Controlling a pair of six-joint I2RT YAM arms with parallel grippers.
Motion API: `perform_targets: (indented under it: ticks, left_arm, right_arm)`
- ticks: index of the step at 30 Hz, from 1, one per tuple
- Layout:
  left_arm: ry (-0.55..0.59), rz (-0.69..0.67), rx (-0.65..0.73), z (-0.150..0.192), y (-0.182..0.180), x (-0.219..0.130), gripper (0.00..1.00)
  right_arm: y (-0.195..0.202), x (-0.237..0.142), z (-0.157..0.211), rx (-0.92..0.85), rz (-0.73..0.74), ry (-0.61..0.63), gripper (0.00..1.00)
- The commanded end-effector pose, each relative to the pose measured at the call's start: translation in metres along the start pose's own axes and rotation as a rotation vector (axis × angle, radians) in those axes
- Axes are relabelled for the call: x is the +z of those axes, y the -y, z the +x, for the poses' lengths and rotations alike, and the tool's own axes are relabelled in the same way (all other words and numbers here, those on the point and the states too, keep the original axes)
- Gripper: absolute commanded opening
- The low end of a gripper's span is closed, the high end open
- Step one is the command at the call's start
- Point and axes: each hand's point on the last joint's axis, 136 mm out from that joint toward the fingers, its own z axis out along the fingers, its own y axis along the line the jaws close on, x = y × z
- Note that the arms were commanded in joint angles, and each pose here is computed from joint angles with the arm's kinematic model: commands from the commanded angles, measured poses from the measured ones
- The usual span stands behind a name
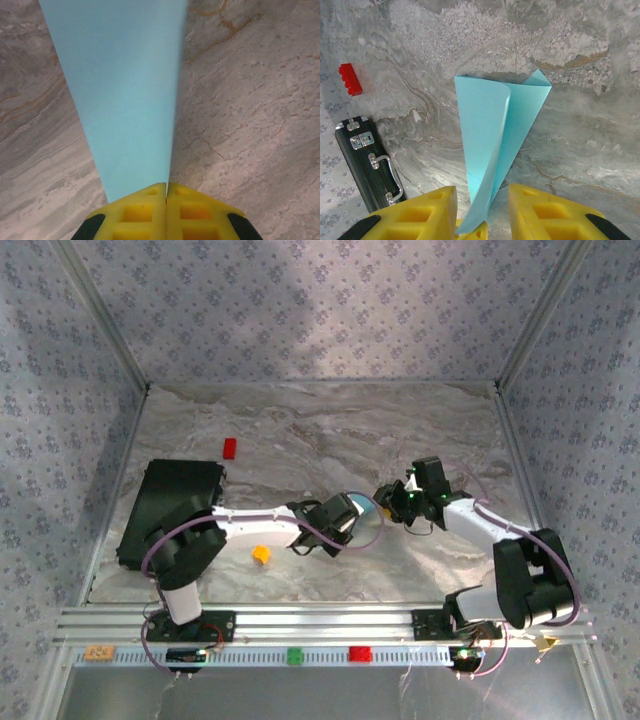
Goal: Fold a paper plane with a square sheet of paper (pick it up from the middle)
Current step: Fold the wing for the fifth time at the center of the table.
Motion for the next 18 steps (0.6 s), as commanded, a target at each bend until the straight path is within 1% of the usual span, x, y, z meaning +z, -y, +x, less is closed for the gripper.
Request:
perform_targets:
  ticks: [1,10,13,18]
  left_arm:
    - [0.031,0.157,-0.092,-0.016,0.014,-0.01,0.0]
    - [-0.026,0.402,-0.267,-0.016,0.021,0.007,0.0]
    - [-0.036,0.463,-0.311,-0.018,0.024,0.011,0.0]
    - [-0.043,0.523,-0.363,-0.02,0.024,0.015,0.0]
  right_arm:
    - [0.009,-0.007,0.002,-0.015,0.033,0.012,0.34]
    - [0.007,-0.006,0.005,-0.037,-0.001,0.008,0.34]
    - [0.003,-0.004,0.007,-0.063,-0.019,0.007,0.32]
    - [-0.003,-0.001,0.012,-0.12,-0.042,0.007,0.3]
